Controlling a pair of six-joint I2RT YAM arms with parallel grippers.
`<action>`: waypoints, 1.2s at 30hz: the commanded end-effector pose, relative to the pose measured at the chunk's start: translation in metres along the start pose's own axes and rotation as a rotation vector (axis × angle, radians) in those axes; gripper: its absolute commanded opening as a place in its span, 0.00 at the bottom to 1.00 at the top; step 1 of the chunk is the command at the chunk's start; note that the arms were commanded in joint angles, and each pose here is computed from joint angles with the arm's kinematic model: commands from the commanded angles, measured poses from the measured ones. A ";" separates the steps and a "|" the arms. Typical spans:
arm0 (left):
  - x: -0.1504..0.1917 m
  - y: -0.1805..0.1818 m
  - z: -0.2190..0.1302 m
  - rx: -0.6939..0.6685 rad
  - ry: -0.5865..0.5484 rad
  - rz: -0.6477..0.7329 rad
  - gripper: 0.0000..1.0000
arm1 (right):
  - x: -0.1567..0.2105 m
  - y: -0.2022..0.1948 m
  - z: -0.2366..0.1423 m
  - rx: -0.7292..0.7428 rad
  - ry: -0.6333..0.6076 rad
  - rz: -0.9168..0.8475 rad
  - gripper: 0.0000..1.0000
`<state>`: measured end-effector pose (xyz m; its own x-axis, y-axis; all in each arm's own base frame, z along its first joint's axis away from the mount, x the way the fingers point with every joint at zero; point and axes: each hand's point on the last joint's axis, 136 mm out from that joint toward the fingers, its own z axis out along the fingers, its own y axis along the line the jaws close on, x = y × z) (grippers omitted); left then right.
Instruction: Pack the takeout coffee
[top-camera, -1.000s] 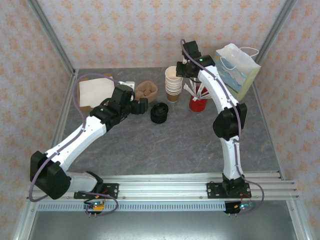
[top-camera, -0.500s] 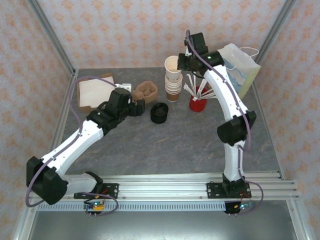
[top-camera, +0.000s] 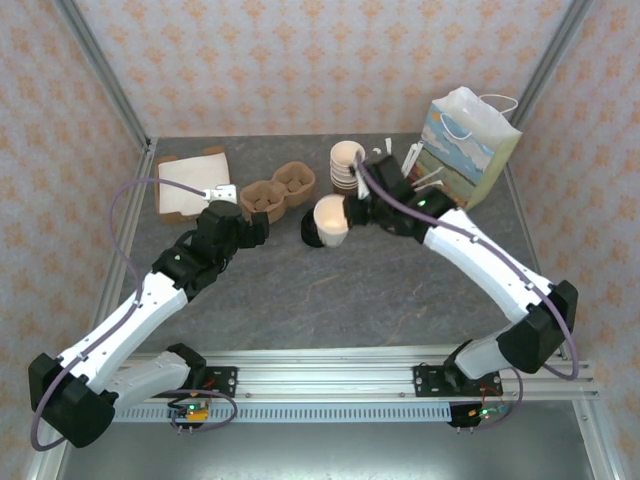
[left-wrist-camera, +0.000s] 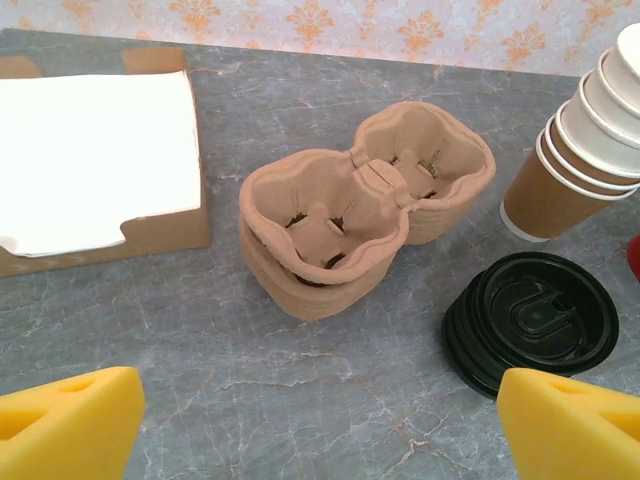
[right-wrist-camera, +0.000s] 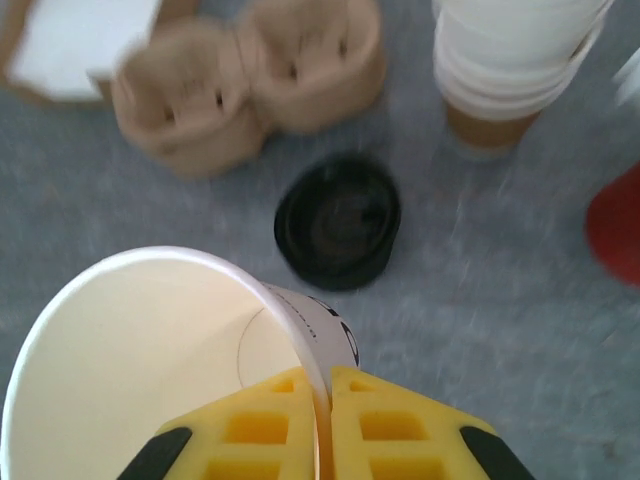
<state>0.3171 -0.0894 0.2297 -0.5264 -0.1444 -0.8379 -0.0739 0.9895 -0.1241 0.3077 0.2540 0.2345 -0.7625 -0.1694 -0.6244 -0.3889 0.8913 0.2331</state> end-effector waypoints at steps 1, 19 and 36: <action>0.000 0.009 -0.001 -0.033 -0.008 -0.022 0.92 | 0.011 0.021 0.018 -0.070 -0.028 -0.004 0.11; 0.006 0.009 0.001 -0.044 0.022 -0.014 0.93 | 0.091 0.032 0.097 -0.096 0.102 -0.073 0.13; 0.006 -0.011 0.007 0.044 0.054 -0.029 0.92 | 0.011 -0.006 0.038 -0.006 -0.069 0.105 0.59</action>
<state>0.3163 -0.0964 0.2122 -0.5828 -0.1461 -0.7993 -0.0629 0.9889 -0.1349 0.2933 0.2901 0.1844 -0.7543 -0.1606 -0.6366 -0.4360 0.8474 0.3028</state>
